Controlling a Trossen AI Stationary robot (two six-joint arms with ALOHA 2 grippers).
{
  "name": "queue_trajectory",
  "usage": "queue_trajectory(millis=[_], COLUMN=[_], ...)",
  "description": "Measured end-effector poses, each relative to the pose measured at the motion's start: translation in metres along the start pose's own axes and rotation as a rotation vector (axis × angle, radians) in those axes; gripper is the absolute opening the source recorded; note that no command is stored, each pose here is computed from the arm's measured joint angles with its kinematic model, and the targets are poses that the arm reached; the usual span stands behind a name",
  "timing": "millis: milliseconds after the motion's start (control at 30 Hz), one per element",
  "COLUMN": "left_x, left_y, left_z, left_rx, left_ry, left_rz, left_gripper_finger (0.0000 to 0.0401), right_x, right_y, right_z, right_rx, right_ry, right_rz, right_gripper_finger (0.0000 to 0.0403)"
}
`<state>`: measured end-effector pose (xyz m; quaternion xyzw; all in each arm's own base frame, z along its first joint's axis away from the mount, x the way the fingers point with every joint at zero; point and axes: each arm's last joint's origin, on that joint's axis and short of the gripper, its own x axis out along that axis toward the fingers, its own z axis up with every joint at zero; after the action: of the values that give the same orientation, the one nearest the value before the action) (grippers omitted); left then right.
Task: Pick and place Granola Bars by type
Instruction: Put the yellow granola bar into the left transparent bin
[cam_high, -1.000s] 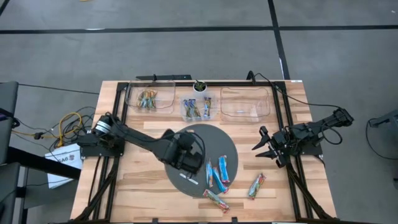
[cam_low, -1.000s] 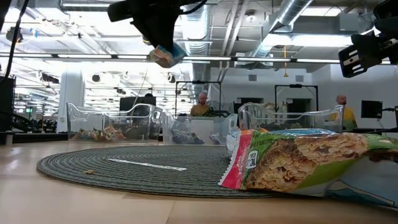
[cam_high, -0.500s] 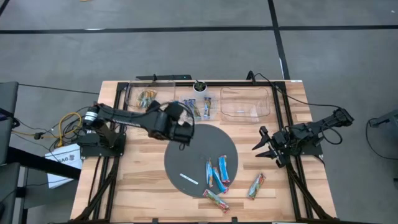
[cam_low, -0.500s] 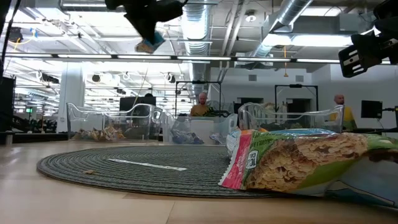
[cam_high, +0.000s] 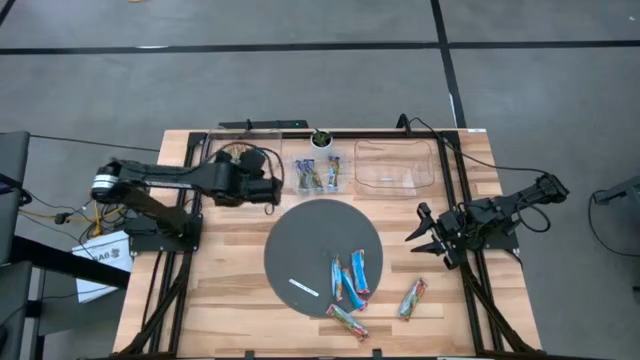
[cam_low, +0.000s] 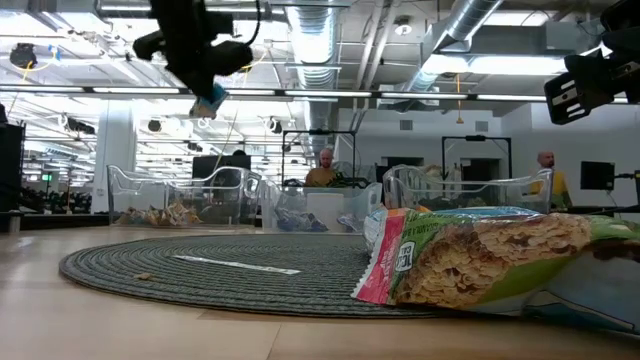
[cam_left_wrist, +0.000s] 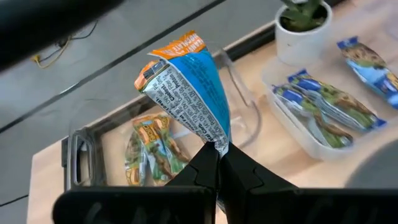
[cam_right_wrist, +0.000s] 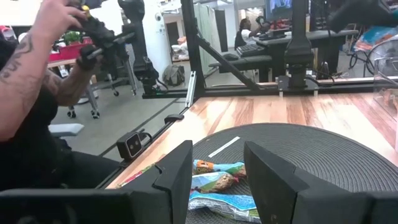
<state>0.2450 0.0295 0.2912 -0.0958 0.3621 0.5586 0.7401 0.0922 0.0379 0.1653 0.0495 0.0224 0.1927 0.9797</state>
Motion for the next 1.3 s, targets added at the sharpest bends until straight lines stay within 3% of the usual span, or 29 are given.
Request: queue_trajectory(millis=[400, 833, 1300], left_x=[0.024, 0.063, 0.115], left_y=[0.035, 0.041, 0.061], left_z=[-0.004, -0.010, -0.027], left_rx=[-0.068, -0.059, -0.043], left_ry=[-0.144, -0.153, -0.065], left_rz=[0.078, 0.145, 0.177], left_gripper_finger=[0.0000, 0.0000, 0.0000], right_x=[0.000, 0.000, 0.000], right_y=[0.000, 0.000, 0.000], right_z=[0.000, 0.000, 0.000], right_rx=[0.000, 0.000, 0.000], right_ry=[0.000, 0.001, 0.000], right_rz=[0.000, 0.000, 0.000], right_gripper_finger=[0.0139, 0.0139, 0.0137])
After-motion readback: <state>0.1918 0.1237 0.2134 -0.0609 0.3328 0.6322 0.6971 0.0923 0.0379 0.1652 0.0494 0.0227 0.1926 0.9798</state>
